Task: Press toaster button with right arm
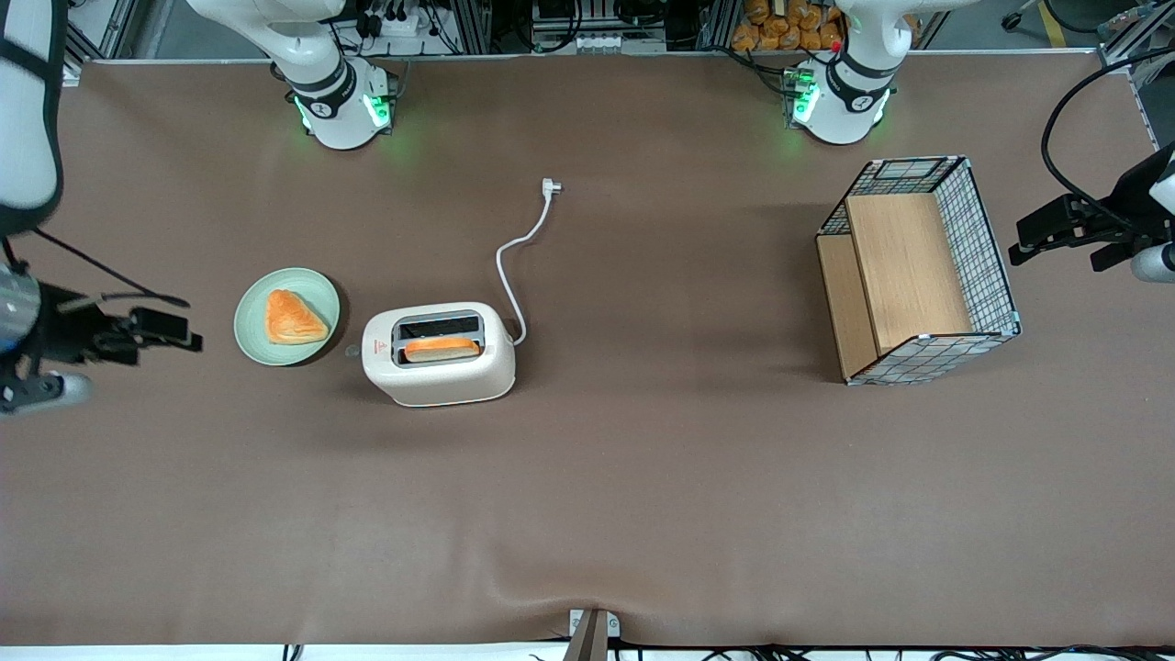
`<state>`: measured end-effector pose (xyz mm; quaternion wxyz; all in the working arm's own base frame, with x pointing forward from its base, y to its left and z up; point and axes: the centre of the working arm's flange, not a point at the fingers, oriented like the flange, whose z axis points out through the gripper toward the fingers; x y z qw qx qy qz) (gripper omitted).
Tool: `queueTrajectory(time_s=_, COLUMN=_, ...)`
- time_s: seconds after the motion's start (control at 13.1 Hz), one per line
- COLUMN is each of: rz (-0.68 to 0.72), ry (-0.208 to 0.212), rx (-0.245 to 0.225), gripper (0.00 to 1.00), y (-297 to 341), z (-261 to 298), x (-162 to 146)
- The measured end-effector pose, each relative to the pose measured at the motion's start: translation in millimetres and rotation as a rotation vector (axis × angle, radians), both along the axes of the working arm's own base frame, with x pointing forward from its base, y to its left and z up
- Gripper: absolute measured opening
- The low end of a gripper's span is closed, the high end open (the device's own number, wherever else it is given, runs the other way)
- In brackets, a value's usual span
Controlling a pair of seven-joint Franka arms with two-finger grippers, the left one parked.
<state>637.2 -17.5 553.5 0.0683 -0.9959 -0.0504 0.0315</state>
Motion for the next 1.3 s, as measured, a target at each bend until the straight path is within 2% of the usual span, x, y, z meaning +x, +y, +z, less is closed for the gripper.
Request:
queueTrajectory(time_s=0.15, rz=-0.011, ry=-0.009, rx=-0.043, gripper=1.0, y=1.0, z=37.1, x=-22.1)
queueTrajectory(time_s=0.38, rz=-0.026, ry=-0.013, rx=-0.076, gripper=1.0, y=-5.9, z=68.0, x=-49.8)
queueTrajectory(time_s=0.77, rz=-0.054, ry=-0.009, rx=-0.093, gripper=1.0, y=-10.8, z=85.4, x=-89.8)
queueTrajectory(time_s=0.92, rz=-0.048, ry=-0.012, rx=-0.149, gripper=1.0, y=-3.3, z=89.7, x=-95.2)
queueTrajectory(time_s=1.0, rz=-0.043, ry=-0.012, rx=-0.162, gripper=1.0, y=1.0, z=89.4, x=-95.1)
queueTrajectory(time_s=1.3, rz=-0.046, ry=-0.012, rx=-0.167, gripper=1.0, y=0.6, z=87.9, x=-94.6)
